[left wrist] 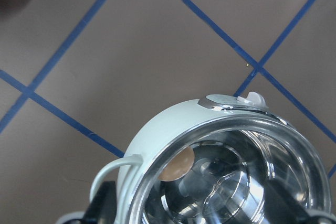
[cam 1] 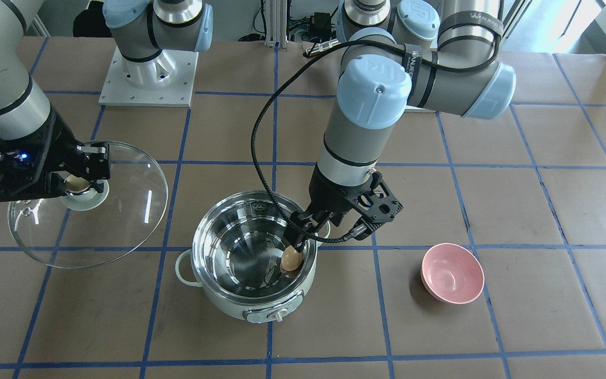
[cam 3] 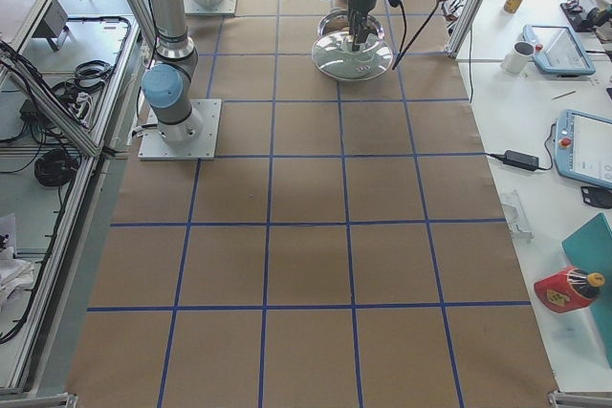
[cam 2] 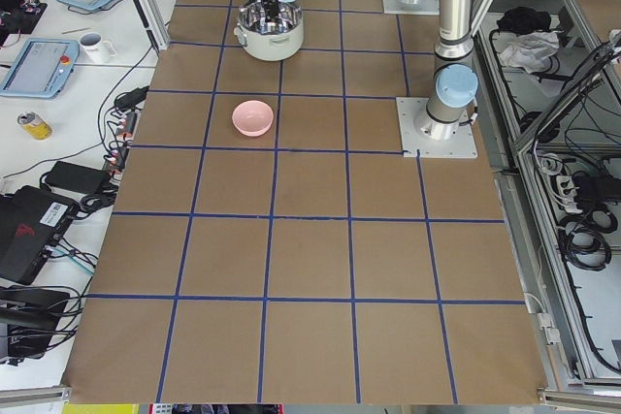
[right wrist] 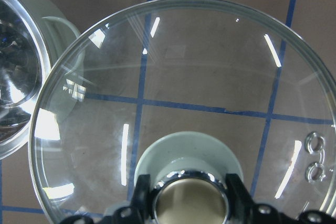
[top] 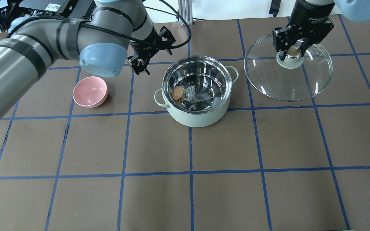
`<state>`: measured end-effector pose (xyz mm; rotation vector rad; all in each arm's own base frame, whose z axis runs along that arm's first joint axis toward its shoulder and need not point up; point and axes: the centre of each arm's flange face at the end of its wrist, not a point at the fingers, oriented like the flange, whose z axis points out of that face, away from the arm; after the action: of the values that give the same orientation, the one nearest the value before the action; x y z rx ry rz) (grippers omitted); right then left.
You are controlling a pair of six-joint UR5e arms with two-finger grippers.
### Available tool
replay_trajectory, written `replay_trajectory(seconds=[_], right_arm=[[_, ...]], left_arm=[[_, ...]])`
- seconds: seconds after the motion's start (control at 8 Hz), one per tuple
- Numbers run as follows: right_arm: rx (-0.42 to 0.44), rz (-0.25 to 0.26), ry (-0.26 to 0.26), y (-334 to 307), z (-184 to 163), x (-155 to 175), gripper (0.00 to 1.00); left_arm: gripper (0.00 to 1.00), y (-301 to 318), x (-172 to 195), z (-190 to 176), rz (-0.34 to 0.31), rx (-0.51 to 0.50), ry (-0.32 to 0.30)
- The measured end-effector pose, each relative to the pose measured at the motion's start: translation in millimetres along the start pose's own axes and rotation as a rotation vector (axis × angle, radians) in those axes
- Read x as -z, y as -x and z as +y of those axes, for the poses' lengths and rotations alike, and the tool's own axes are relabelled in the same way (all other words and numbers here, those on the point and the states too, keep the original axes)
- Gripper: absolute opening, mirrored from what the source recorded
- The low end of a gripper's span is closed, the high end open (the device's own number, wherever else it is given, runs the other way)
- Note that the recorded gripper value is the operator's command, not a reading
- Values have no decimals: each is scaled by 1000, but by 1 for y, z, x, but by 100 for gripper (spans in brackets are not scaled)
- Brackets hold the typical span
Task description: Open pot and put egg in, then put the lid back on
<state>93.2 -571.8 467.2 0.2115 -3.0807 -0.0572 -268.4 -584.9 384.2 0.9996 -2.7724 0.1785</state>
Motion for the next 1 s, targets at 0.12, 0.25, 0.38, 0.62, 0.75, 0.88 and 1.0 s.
replay_trajectory(seconds=[0.12, 0.25, 0.38, 0.62, 0.75, 0.88, 1.0], right_arm=[[8, 2, -11, 20, 0, 4, 0], [33, 5, -27, 52, 1, 8, 0], [79, 7, -52, 89, 2, 11, 0], [168, 1, -84, 147, 1, 5, 0], [214, 0, -102, 176, -4, -3, 0], [253, -5, -114, 198, -15, -13, 0], [281, -25, -115, 213, -27, -23, 0]], left_arm=[[100, 21, 27, -17, -16, -12, 2], [100, 46, 51, -39, -38, -24, 6], [100, 74, 75, -61, -72, -31, 6], [100, 119, 115, -89, -116, -180, 6], [100, 139, 129, -100, -140, -281, 11], [100, 155, 138, -107, -179, -363, 9], [100, 164, 147, -109, -219, -411, -3]])
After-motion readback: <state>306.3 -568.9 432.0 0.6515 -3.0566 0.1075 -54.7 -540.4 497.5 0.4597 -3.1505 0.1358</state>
